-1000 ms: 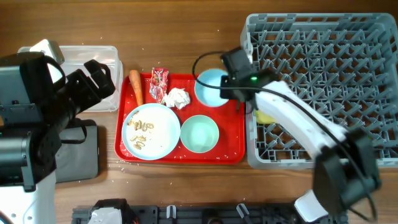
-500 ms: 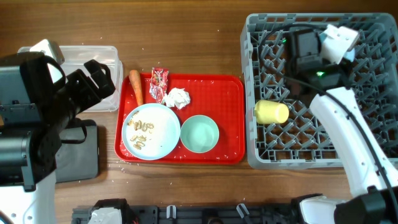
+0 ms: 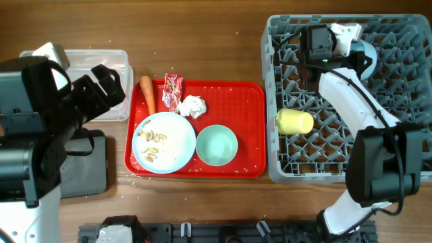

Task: Sort waste into correct bins and load items into the dishwasher rack
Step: 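Place the light blue bowl into the rack's upper right area, then grasp the green bowl on the red tray with the right gripper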

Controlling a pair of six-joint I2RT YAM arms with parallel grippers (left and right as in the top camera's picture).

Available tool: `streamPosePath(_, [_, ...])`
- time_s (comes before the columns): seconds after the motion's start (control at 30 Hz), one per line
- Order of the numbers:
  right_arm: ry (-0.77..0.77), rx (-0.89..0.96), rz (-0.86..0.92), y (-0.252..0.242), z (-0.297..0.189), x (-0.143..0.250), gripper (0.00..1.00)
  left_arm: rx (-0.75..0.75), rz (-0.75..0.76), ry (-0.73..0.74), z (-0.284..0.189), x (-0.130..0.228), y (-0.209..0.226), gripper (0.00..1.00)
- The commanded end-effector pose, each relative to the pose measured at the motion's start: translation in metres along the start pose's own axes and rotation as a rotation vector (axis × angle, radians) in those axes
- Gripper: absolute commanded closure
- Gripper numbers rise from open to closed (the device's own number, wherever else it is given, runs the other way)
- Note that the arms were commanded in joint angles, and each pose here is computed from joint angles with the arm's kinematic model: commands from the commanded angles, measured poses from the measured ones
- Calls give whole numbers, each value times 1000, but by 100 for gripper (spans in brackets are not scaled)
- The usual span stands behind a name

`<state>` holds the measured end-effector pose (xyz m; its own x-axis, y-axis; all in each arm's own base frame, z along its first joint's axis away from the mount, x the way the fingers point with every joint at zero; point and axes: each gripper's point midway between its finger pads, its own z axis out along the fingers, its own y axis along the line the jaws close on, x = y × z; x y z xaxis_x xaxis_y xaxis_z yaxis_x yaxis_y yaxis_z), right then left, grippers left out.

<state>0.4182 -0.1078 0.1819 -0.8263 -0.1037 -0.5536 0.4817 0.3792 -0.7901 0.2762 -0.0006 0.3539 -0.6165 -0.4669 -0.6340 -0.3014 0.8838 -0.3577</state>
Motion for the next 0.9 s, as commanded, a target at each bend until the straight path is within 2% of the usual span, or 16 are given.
streamPosePath(0.0, [-4,-78,-128,31,-3,5,96,-3,-4,-4,1,-2,1,0])
streamPosePath(0.17, [-89,-157,-227,56,-43,-3,96,-4,-4,-4,1,-2,1,0])
streamPosePath(0.3, [-152,-144,-242,53,-71,-13,94,-3,-4,-4,1,-2,1,0])
streamPosePath(0.33, [-173,-146,-229,47,-79,-18,67,-4,-4,-4,1,-2,1,0])
streamPosePath(0.37, [-183,-150,-218,43,-84,-21,61,-4,-4,-4,1,-2,1,0])
streamPosePath(0.5, [-242,-244,-154,23,-108,-36,51,-4,-4,-4,1,-2,1,0])
streamPosePath(0.6, [-301,-498,-144,25,-142,-39,46,-3,-4,-4,1,-2,1,0])
streamPosePath(0.7, [-298,-989,-135,49,-215,-16,44,-3,-4,-5,1,-2,1,0])
streamPosePath(0.77, [-172,-1335,-153,70,-274,19,45,-3,-4,-5,1,-2,1,0])
streamPosePath(0.83, [-34,-1511,-268,91,-310,63,43,-4,-4,-4,1,-2,1,0])
streamPosePath(0.87, [-2,-1532,-319,98,-317,77,41,-4,-4,-4,1,-2,1,0])
